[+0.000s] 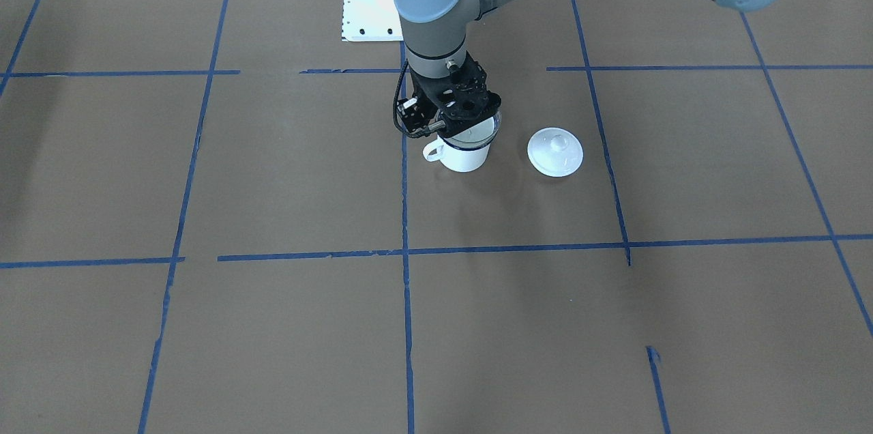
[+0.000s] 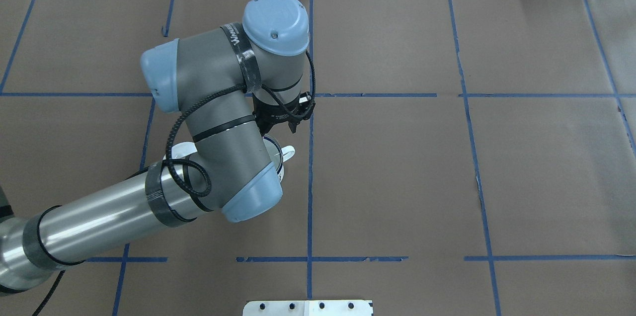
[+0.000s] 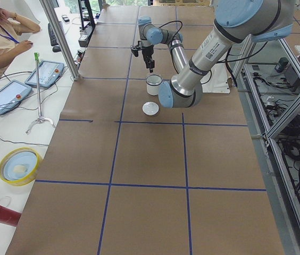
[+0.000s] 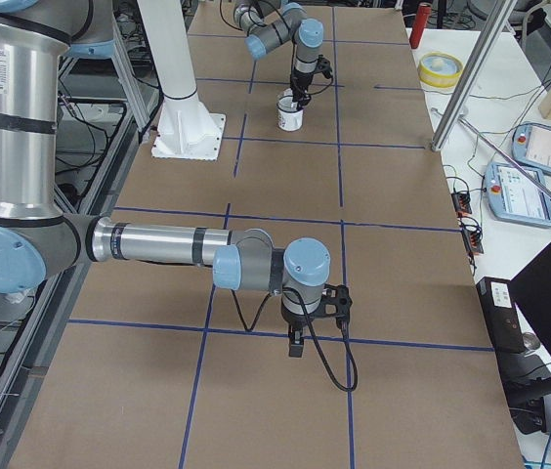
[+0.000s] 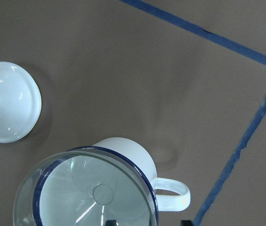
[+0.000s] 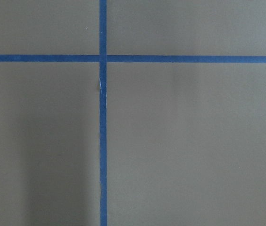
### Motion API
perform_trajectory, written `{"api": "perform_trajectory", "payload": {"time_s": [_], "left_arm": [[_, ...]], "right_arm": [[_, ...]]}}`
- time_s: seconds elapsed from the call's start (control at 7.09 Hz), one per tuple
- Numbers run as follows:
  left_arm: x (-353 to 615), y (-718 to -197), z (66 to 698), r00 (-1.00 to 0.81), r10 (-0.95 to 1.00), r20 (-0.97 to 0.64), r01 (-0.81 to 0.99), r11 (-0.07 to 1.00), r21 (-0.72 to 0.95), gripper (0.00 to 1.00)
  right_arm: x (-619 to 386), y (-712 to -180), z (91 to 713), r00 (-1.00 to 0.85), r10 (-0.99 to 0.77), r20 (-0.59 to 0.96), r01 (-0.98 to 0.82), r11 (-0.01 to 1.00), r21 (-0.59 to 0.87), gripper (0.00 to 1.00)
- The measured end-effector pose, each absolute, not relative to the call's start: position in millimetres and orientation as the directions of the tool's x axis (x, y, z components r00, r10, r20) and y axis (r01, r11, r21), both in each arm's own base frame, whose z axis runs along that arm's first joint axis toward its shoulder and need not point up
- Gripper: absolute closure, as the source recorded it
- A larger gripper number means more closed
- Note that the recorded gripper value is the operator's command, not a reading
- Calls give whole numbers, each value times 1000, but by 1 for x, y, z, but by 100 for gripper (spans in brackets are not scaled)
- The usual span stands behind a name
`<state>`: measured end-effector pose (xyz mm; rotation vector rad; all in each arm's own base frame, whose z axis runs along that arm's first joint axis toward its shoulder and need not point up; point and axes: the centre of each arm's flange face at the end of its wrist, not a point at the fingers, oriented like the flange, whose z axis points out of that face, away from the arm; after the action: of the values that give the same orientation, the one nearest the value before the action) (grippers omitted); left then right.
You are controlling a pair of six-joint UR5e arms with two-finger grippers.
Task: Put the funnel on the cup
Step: 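Open the left gripper and withdraw it away from the mug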
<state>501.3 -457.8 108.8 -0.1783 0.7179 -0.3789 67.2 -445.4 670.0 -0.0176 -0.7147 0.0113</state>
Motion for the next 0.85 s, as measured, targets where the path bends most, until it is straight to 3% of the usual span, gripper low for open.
{"api": "perform_trajectory", "payload": {"time_s": [0.42, 0.85], "left_arm": [[343, -475, 150, 671, -194, -715, 225, 973, -53, 0], [170, -536, 268, 778, 52, -626, 59, 986, 155, 0]], "right_arm": [[67, -445, 670, 755, 16, 655, -4, 1000, -20, 0], [67, -445, 670, 755, 16, 655, -4, 1000, -20, 0]]}}
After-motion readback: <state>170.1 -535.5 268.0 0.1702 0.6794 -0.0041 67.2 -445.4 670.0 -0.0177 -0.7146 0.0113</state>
